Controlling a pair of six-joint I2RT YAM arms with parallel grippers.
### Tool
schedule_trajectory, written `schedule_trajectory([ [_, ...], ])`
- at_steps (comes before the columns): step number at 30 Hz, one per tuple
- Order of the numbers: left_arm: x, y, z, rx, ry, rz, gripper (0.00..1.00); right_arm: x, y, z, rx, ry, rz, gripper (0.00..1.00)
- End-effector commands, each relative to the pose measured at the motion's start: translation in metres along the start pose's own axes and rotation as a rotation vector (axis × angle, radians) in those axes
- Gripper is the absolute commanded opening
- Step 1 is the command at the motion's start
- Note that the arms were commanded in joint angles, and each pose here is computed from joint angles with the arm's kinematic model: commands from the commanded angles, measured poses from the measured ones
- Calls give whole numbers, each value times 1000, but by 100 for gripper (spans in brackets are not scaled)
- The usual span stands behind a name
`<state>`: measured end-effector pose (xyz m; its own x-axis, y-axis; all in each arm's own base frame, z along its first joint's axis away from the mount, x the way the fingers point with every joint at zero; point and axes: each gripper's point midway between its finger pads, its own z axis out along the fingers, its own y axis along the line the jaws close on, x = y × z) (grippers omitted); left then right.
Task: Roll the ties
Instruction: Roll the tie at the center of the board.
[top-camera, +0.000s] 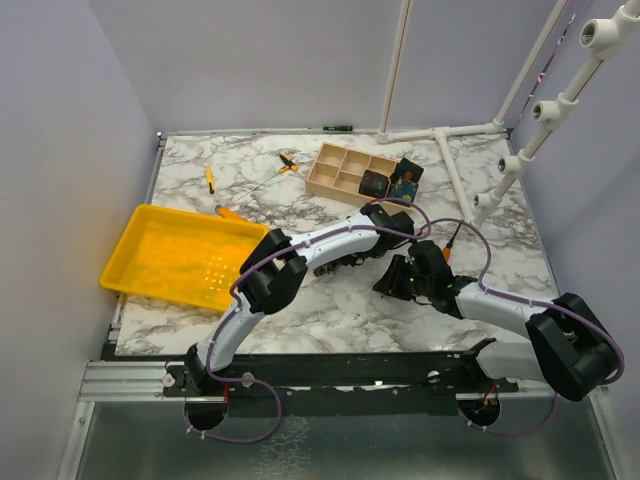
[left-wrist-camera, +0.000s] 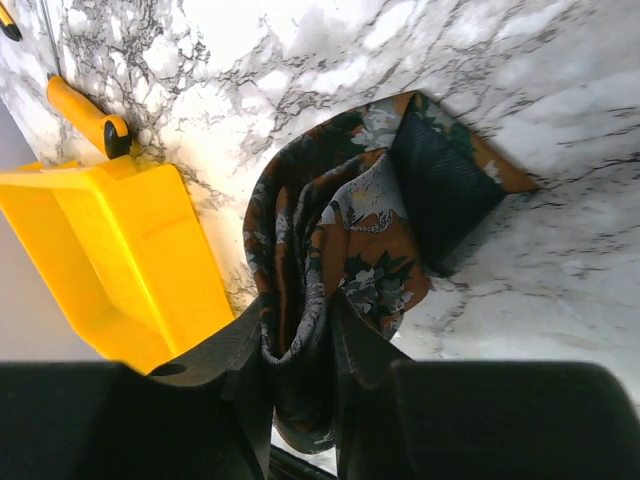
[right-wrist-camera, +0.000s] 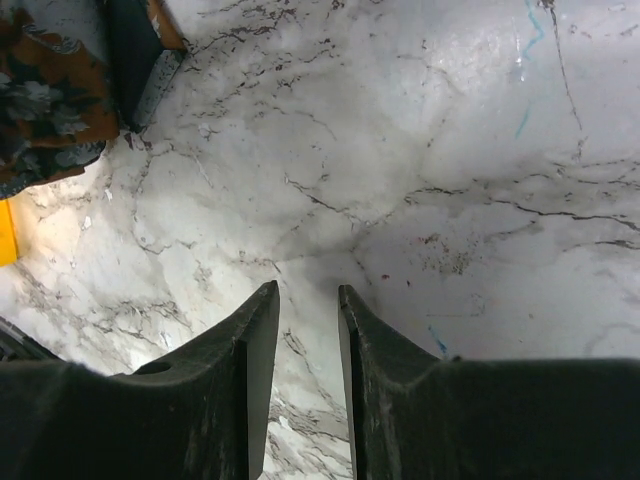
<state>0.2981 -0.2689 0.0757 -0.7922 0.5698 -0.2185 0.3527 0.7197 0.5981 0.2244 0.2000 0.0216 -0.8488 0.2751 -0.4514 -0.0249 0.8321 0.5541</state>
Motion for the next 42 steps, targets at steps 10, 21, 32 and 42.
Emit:
schedule_trajectory([
  [10, -10, -20, -4, -22, -38, 9, 57, 33, -31, -11, 103, 92, 16, 36],
  [21, -25, -5, -18, 16, -106, -62, 85, 23, -22, -20, 85, 66, -5, 40],
  [32, -35, 11, -30, 161, -146, -183, 89, 16, -12, -24, 58, 49, -8, 42],
  [42, -14, 0, -11, 221, -105, -191, 77, 16, -8, -19, 42, 62, 1, 42],
])
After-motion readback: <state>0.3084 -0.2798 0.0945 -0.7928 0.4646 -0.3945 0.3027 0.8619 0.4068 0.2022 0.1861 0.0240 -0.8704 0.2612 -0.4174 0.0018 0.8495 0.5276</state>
